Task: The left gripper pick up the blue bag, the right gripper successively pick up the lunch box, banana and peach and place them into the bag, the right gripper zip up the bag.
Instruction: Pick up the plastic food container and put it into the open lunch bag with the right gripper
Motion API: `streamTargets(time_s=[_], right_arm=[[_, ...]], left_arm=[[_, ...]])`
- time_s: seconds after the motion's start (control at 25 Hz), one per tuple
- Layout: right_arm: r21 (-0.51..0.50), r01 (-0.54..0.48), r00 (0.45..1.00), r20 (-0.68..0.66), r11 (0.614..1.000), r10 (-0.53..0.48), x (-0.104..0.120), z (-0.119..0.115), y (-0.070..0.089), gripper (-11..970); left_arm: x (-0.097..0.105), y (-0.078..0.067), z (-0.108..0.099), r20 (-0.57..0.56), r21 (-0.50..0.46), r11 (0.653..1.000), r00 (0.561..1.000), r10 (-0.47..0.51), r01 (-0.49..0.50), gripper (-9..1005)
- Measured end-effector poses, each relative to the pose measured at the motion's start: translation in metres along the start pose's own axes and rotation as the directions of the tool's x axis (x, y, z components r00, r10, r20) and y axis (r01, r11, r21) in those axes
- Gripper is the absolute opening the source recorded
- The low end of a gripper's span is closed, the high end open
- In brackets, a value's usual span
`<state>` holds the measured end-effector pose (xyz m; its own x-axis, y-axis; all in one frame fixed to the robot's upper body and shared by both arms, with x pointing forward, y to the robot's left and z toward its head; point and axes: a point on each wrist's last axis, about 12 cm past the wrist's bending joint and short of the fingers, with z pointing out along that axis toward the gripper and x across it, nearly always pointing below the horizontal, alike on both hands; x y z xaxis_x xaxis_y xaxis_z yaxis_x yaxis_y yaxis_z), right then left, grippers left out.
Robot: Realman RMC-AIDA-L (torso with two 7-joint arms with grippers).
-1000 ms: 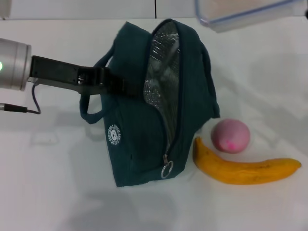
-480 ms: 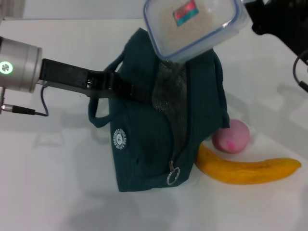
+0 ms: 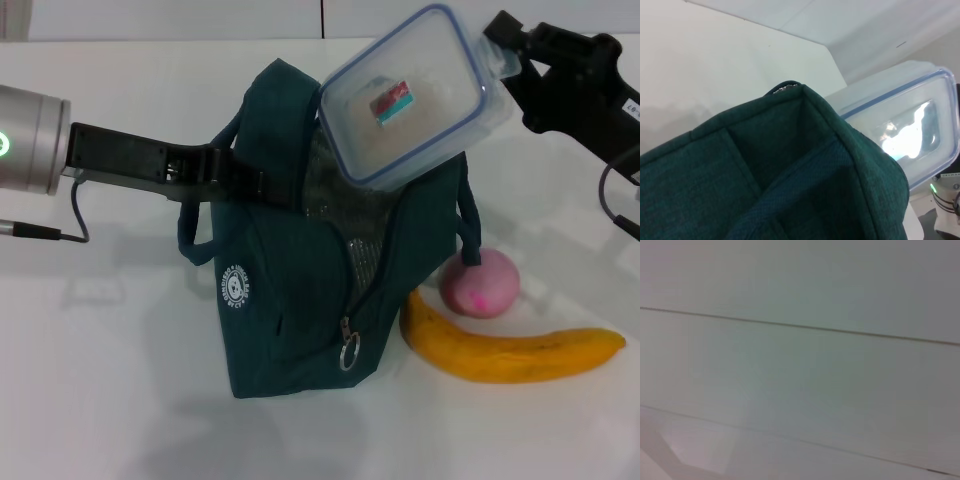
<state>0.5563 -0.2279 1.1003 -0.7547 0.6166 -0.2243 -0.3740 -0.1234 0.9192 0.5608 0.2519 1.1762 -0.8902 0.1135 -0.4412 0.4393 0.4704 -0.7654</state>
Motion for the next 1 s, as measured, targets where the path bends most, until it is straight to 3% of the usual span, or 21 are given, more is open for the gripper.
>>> streamTargets(time_s=[0.68, 1.0], right_arm=[[0.016, 0.075, 0.992, -0.104, 0.997, -0.073, -0.002, 0.035, 0.001, 196], [-0.019, 0.119, 0.987, -0.108, 0.993, -0.120, -0.007, 0.034, 0.007, 455]], left_arm=[[0.001, -0.002, 0.005, -0.005, 0.011, 1.000, 1.000, 0.022, -0.022, 32], [0.006, 0.002, 0.002, 0.002, 0.008, 1.000, 1.000, 0.009, -0.009, 31]])
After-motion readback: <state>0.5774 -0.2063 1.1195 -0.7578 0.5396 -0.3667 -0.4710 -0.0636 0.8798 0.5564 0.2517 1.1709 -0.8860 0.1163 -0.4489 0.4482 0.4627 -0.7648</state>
